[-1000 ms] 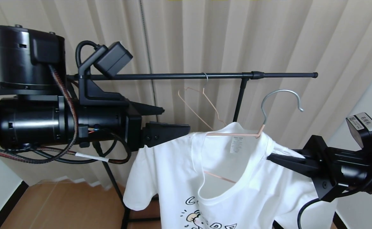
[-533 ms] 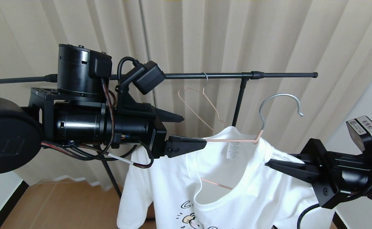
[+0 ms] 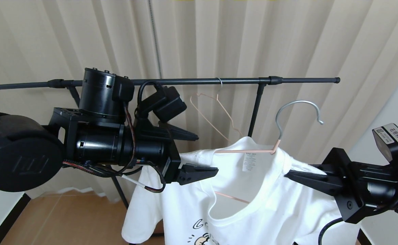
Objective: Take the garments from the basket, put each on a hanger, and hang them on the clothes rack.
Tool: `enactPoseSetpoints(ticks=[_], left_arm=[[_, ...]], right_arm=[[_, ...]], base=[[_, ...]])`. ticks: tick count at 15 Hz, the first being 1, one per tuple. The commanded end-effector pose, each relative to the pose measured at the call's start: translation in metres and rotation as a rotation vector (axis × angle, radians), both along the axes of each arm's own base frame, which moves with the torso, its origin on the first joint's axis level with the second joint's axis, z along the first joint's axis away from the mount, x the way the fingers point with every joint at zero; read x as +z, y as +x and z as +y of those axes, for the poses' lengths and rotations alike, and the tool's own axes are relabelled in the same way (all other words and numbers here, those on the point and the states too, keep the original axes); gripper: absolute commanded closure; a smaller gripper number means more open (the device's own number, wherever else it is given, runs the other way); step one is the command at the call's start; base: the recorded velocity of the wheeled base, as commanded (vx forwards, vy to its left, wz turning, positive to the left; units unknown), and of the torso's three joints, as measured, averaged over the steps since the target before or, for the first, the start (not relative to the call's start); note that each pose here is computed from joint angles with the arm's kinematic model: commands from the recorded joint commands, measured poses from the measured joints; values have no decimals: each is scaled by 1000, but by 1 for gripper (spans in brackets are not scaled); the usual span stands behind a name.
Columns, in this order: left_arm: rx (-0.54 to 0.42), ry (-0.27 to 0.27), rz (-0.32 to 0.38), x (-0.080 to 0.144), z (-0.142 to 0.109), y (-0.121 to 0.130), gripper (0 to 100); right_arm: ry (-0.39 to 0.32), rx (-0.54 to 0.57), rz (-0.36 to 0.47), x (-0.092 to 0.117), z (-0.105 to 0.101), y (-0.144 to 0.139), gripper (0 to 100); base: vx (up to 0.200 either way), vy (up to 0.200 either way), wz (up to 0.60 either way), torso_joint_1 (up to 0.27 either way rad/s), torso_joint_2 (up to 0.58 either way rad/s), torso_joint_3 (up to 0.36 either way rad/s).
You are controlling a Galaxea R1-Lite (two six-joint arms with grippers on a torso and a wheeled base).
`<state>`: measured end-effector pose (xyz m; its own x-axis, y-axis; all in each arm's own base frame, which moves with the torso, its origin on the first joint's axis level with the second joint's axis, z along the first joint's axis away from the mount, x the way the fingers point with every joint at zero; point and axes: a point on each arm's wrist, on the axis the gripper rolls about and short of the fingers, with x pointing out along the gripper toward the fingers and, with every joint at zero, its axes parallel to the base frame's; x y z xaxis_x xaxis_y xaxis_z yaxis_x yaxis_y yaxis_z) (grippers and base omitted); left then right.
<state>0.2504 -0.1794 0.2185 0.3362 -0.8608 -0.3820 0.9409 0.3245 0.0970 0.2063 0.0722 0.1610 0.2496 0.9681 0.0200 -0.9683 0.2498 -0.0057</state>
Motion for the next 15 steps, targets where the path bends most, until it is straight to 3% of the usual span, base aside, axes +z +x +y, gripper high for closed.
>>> enactPoseSetpoints(ticks=[1,6,7,15], left_arm=[[-6,14,1,-5,-2,2,0],[-17,29,-10,-9,-3,3,0],[-18,27,-14,-8,-3,3,100],[-13,22,-25,-6,-2,3,100]], right_arm=[[1,1,-4,1,0,-1,100],[4,1,-15,3,-1,-4,100],[4,3,-15,3,0,-4,100],[0,1,-44,5,-1,-4,100]], base=[[0,0,0,0,0,0],[0,0,0,0,0,0],[0,0,0,0,0,0],[0,0,0,0,0,0]])
